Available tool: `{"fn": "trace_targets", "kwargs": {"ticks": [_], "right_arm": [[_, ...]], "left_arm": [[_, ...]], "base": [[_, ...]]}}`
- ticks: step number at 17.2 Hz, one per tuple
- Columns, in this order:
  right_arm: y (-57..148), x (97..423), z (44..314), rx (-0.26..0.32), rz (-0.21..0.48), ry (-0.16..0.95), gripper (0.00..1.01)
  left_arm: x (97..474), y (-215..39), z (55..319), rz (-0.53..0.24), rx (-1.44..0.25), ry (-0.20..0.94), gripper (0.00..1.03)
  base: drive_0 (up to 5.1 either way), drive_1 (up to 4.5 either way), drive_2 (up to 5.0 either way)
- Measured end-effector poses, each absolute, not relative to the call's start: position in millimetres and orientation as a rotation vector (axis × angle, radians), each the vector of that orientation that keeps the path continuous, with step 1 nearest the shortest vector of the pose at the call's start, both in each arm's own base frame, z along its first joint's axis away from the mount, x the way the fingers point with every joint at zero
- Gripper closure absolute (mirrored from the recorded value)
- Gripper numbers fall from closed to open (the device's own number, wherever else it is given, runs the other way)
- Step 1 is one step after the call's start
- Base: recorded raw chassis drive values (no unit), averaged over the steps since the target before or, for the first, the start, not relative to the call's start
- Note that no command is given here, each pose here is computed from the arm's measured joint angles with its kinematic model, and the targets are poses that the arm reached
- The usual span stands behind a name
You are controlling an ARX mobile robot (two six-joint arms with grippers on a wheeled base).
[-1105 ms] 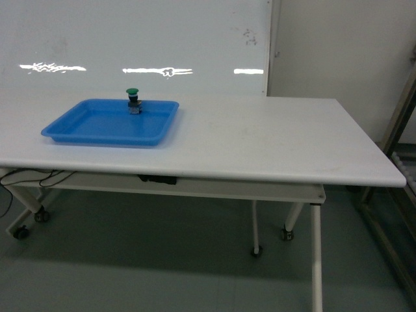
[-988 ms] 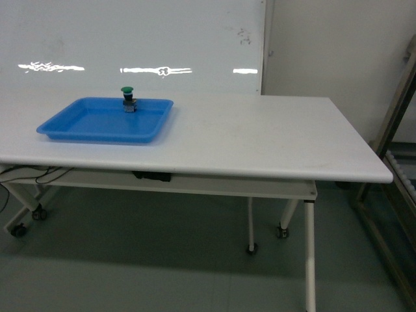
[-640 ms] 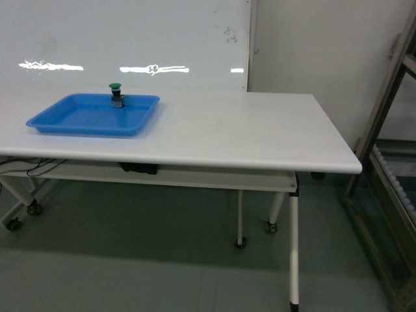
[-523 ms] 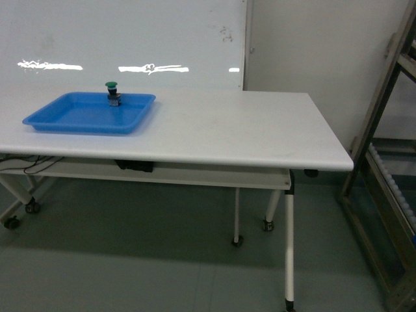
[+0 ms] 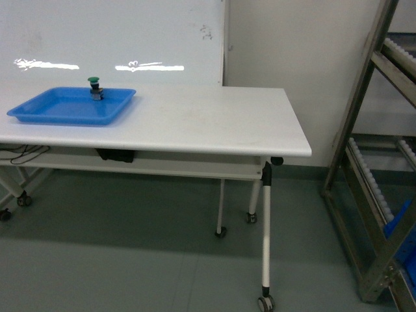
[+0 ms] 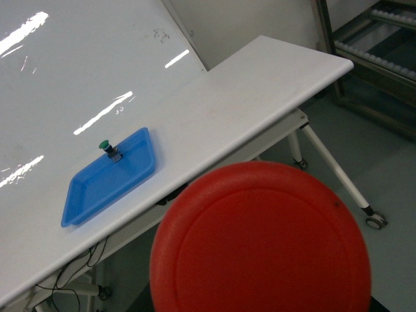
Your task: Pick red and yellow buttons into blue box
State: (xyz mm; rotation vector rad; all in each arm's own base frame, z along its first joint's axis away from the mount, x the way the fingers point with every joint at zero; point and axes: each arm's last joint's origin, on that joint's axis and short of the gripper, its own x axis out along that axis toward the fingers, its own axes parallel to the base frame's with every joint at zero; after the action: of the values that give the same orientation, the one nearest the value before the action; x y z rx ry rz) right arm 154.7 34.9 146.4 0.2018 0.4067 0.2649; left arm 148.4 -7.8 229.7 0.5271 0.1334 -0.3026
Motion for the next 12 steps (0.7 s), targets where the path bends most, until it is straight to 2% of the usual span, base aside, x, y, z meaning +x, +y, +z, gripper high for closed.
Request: {"fn": "trace_targets", "kwargs": {"ticks": [5,12], "right_arm": [[34.9,154.8,146.5,0.202,0.265,0.406,0.74],[34.9,154.7,146.4,0.202,0.265,0.407,0.74]], "left_arm": [[148.5,-7.9,229.8,-0.303,0.527,0.132,0.78],[148.4,-7.9,229.9,-0.302,0.527,0.131,0.78]], "base": [[4.6,-3.28,-1.1],[4.3,-1.89,-1.9]]}}
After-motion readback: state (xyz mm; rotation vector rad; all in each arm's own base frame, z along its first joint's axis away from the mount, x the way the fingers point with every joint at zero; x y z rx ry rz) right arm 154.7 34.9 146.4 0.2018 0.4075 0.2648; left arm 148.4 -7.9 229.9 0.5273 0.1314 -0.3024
